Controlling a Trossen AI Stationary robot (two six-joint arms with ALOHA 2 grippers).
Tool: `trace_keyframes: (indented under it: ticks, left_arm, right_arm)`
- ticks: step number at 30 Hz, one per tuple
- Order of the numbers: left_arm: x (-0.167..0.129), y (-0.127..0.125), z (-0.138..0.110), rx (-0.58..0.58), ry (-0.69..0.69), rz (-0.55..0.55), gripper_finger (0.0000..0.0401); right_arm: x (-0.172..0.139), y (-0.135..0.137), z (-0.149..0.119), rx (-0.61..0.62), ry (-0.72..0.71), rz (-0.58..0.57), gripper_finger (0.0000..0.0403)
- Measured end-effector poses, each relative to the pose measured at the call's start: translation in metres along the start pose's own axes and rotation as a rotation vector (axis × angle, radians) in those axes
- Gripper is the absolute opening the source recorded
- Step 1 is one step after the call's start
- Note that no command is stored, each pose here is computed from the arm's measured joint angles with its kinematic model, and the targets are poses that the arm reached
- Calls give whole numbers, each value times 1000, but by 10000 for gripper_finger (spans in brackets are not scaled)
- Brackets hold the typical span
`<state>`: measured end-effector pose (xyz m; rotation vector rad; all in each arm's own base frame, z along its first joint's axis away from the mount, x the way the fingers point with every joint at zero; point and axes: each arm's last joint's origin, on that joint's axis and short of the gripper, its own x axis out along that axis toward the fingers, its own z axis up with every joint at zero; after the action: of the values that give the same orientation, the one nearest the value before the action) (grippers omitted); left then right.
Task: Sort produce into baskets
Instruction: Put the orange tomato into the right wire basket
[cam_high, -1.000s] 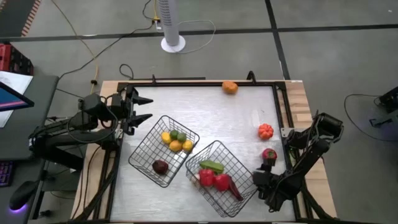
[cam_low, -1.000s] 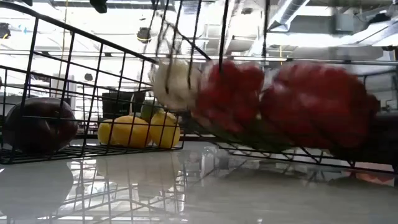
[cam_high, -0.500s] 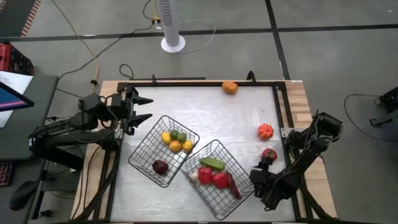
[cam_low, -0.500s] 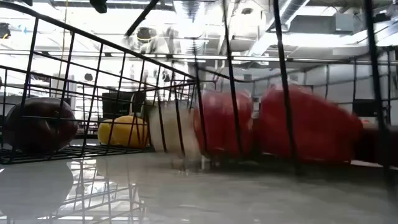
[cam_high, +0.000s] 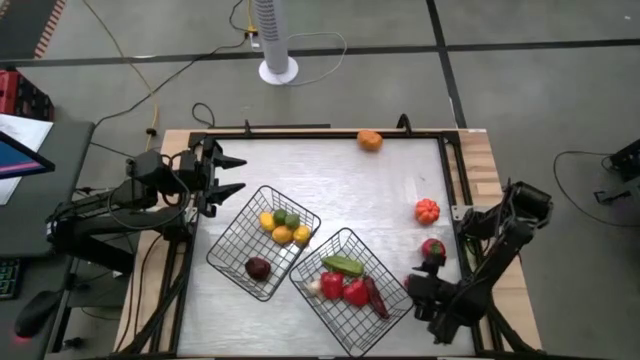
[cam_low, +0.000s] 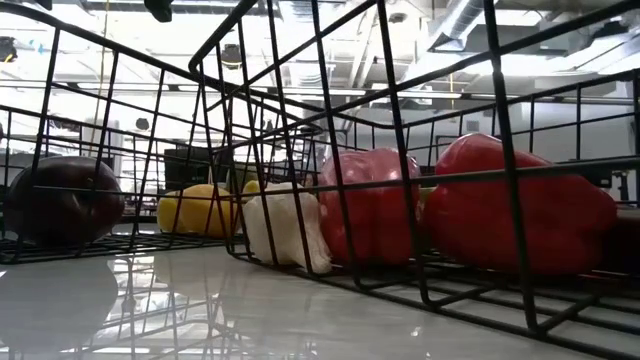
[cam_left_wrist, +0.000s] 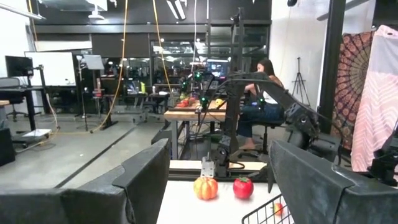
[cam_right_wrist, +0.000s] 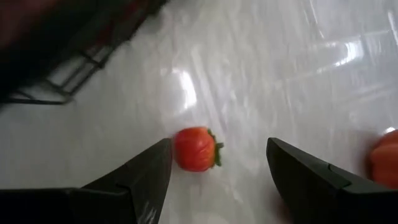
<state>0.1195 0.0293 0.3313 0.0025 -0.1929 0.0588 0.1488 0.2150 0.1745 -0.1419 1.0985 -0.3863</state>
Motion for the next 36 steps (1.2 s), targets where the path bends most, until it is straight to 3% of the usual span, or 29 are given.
trace_keyframes:
  ticks: [5, 10, 16, 36]
  left_arm:
    - [0, 0, 0, 0, 0, 0, 261]
    - [0, 0, 0, 0, -1, 0, 261]
    - [0, 0, 0, 1, -3, 1, 261]
    - [0, 0, 0, 1, -3, 1, 261]
  right_arm:
    - [-15, -1, -19, 78, -143, -36, 290]
    - [-17, -2, -37, 181, -204, -18, 290]
    - [-2, 0, -42, 253, -215, 27, 290]
    - [38, -2, -59, 313, -260, 127, 290]
